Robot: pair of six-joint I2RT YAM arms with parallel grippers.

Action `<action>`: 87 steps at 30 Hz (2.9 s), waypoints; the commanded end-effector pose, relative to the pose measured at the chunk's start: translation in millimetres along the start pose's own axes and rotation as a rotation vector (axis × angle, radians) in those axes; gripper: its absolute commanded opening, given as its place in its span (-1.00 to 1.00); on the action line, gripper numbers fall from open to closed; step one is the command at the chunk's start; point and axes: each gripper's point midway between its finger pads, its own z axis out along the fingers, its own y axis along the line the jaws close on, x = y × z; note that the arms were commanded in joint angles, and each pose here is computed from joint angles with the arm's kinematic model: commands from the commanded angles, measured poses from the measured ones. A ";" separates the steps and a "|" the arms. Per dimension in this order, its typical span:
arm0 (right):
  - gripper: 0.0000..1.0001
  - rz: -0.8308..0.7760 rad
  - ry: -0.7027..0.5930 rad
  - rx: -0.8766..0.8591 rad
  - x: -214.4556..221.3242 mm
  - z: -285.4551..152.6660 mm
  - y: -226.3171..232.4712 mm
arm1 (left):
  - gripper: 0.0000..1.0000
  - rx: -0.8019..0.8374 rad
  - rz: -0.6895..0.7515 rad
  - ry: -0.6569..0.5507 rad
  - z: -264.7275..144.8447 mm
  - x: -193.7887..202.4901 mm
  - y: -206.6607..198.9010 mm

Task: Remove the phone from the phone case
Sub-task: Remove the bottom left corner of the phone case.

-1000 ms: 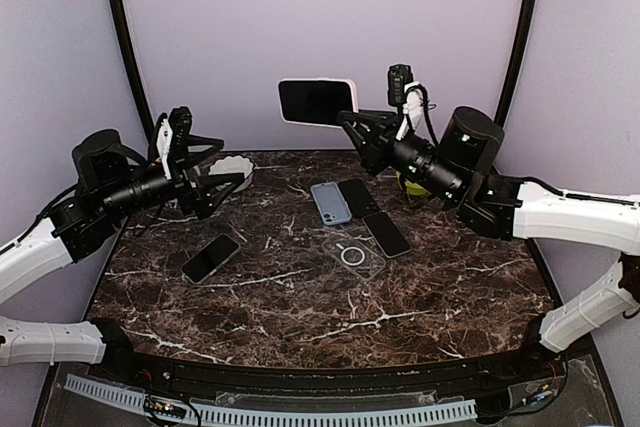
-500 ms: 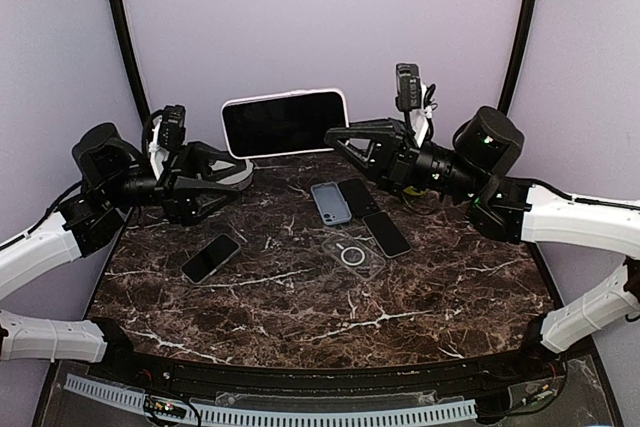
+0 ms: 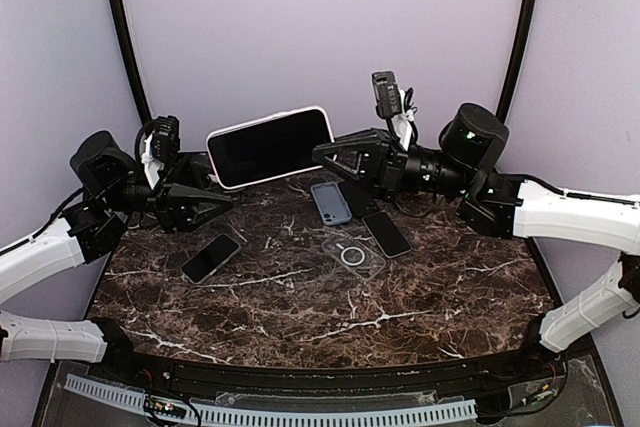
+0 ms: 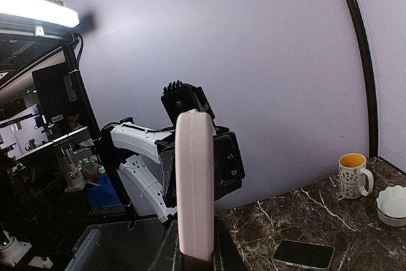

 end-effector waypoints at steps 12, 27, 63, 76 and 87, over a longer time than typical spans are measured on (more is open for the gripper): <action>-1.00 -0.047 -0.073 -0.064 -34.2 2.6 19.8 | -0.39 0.002 0.057 -0.024 -4.1 -5.3 -5.0; -1.00 0.056 -0.075 -0.001 -35.6 6.4 6.6 | -0.51 0.027 0.185 -0.043 -9.7 6.0 -18.3; -1.00 -0.015 -0.022 -0.089 -16.9 -1.2 28.8 | -0.49 -0.013 0.214 -0.041 -10.2 13.2 -11.3; -1.00 0.015 -0.009 -0.096 -17.8 1.6 28.9 | -0.72 0.018 0.242 -0.029 -10.4 20.0 -16.2; -1.00 0.225 0.044 -0.108 1.0 6.0 23.5 | -0.75 0.030 0.362 -0.020 -14.4 24.5 -27.6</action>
